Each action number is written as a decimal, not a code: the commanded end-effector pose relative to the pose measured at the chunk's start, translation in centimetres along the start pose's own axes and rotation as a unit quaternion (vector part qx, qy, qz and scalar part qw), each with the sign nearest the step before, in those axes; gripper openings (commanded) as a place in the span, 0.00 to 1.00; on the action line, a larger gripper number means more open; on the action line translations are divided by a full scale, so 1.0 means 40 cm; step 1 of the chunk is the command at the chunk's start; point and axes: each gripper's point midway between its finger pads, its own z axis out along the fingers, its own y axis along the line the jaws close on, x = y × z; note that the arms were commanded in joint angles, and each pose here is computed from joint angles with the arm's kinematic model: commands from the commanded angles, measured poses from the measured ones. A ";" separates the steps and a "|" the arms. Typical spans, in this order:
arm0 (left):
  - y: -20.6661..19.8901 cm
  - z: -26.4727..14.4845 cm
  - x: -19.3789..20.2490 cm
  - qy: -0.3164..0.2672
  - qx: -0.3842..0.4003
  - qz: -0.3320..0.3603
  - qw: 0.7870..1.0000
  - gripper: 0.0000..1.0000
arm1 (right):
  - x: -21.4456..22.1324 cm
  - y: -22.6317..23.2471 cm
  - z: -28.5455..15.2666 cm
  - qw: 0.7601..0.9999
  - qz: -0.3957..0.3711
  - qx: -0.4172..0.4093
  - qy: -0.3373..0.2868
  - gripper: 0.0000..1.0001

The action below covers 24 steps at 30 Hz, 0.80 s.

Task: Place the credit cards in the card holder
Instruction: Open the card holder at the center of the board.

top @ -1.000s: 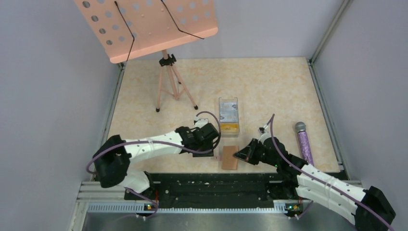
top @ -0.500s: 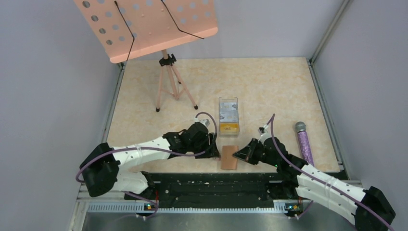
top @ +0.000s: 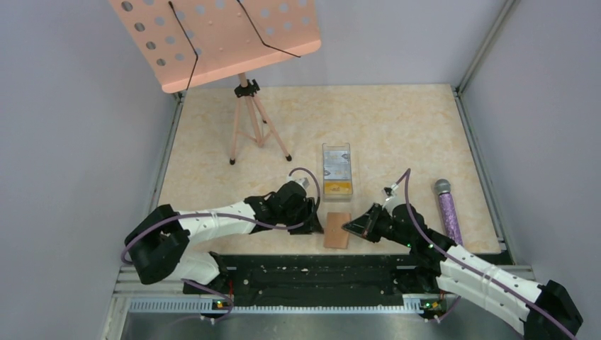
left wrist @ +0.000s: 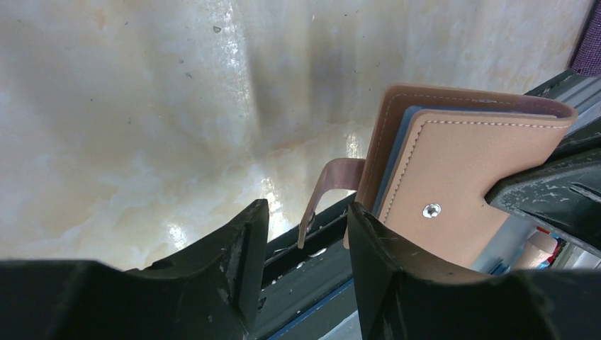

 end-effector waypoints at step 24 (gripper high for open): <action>-0.188 -0.328 -0.138 -0.025 0.016 0.290 0.957 0.00 | -0.106 0.172 -0.110 0.980 -0.192 0.042 -0.023 0.92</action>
